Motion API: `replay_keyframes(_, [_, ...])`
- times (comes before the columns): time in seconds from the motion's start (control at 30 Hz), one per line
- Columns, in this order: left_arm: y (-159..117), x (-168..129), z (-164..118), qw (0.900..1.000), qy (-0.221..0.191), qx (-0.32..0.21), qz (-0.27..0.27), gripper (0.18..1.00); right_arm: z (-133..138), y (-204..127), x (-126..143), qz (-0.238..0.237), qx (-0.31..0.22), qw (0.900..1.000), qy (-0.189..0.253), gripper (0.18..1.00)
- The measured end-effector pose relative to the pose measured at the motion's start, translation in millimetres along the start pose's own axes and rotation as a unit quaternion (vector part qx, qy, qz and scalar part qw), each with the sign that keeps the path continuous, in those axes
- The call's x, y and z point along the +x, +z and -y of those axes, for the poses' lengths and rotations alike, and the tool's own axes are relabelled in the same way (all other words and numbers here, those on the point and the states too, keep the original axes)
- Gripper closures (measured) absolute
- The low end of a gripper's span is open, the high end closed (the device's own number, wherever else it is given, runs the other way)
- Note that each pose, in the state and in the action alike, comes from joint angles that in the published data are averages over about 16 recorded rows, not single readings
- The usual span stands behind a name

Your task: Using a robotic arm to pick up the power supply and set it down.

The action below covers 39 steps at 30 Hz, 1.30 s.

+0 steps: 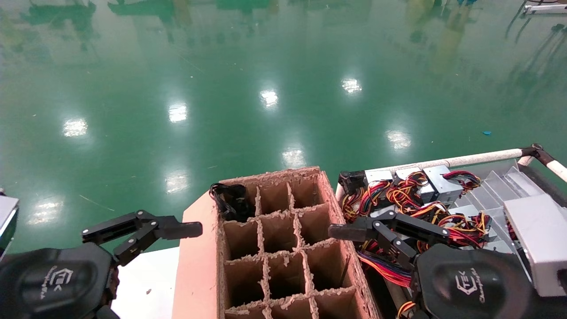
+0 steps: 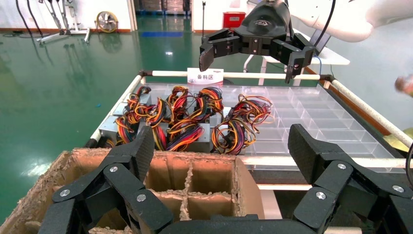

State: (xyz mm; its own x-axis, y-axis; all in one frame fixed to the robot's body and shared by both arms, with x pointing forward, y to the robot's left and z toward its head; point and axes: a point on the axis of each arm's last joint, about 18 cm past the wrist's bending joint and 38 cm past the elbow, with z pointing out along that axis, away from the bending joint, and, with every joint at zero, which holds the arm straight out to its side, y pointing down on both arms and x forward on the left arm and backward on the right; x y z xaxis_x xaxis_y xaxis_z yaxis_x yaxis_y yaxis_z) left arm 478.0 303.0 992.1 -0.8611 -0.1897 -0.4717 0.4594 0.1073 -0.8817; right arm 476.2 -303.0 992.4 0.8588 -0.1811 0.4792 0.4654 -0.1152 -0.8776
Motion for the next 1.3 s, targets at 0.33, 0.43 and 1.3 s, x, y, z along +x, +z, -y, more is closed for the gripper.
replay_keyframes(0.33, [0.0,0.0,0.0,1.0,0.0,0.0,0.0,0.201,0.0,0.0,-0.1,0.0,0.0,1.0,0.0,0.178])
replay_keyframes(0.43, [0.0,0.0,0.0,1.0,0.0,0.0,0.0,0.219,-0.1,0.0,0.0,0.0,0.0,1.0,0.0,0.178])
replay_keyframes(1.3, [0.0,0.0,0.0,1.0,0.0,0.0,0.0,0.691,-59.3,71.7,91.4,-0.098,-0.148,0.98,-0.089,0.178])
